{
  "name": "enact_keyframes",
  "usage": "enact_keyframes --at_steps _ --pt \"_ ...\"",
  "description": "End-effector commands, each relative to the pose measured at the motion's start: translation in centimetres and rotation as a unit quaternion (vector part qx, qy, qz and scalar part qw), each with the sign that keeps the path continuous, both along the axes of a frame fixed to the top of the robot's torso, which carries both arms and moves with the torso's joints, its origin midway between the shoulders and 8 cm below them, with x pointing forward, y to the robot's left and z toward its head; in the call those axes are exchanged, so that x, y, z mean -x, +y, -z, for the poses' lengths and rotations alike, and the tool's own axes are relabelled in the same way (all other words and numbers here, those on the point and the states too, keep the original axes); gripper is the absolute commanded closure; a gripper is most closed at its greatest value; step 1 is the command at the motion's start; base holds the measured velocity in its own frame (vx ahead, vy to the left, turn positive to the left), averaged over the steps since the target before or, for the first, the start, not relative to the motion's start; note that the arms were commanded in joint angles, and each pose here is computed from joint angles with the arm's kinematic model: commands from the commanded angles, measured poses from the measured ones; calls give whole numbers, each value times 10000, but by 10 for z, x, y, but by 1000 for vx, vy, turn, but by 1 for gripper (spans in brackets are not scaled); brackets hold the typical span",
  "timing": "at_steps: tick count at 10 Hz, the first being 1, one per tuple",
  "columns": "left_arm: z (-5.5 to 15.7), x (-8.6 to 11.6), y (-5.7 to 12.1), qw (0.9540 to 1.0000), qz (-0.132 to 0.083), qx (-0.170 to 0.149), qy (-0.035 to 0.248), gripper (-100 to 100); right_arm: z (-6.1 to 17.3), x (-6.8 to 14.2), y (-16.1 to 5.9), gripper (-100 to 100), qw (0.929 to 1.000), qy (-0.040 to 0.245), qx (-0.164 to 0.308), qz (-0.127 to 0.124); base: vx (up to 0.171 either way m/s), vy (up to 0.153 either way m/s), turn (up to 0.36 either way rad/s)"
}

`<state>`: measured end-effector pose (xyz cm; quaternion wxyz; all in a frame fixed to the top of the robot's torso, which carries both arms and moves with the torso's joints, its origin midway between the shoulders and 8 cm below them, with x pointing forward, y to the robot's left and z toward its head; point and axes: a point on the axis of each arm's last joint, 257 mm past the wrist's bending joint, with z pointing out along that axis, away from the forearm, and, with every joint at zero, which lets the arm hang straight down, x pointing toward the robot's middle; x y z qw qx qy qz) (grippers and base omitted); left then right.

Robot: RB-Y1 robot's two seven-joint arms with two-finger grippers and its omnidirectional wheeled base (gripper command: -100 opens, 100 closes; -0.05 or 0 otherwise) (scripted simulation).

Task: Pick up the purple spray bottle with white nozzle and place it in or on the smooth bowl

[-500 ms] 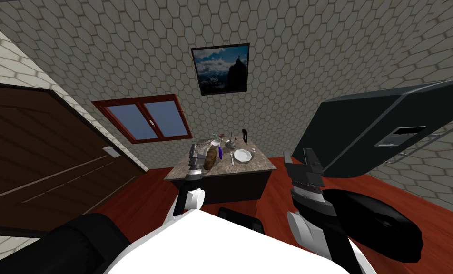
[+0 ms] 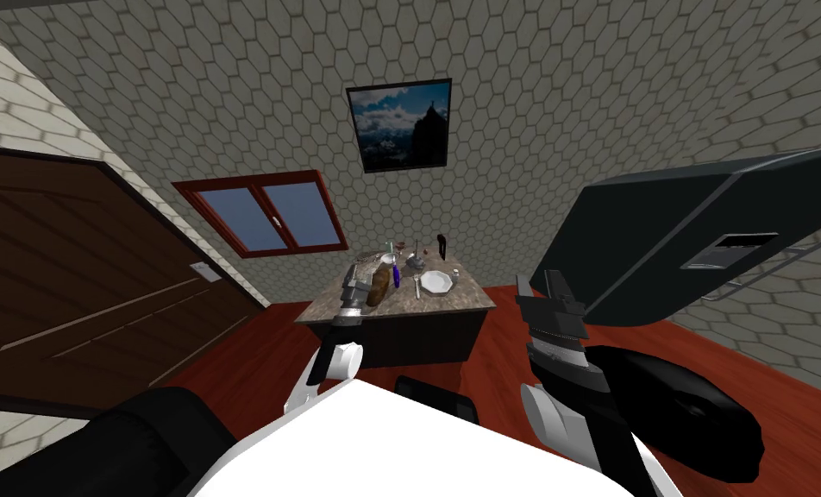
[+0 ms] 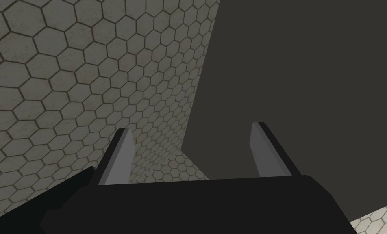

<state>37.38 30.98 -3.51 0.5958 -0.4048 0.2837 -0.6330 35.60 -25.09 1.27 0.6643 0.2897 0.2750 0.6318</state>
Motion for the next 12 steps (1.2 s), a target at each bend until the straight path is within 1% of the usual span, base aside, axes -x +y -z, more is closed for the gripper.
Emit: enact_keyframes --at_steps 1,3,4,6,7,9,10,11,12 --pt "12 -3 16 9997 19 150 206 -100 0 0 0 0 10000 0 0 0 9 -109 17" --pt "31 -7 39 9980 -15 408 474 -100 0 0 0 0 10000 0 0 0 3 -118 4" --pt "31 -7 39 9980 -3 431 471 -100 0 0 0 0 10000 0 0 0 -5 -74 1" --pt "51 -10 66 9942 -76 786 734 -100 0 0 0 0 10000 0 0 0 -4 -77 -22" --pt "51 -10 66 9939 -59 821 727 -100 0 0 0 0 10000 0 0 0 5 -75 -2" --pt "72 -10 95 9875 -178 1232 969 -100 0 0 0 0 10000 0 0 0 -8 -84 -37" --pt "72 -10 95 9867 -142 1311 951 -100 0 0 0 0 10000 0 0 0 -2 -76 -12" --pt "82 -9 110 9820 -204 1554 1051 -100 0 0 0 0 10000 0 0 0 3 -69 -39" --pt "82 -9 110 9816 -190 1586 1043 -100 0 0 0 0 10000 0 0 0 0 -48 -24"
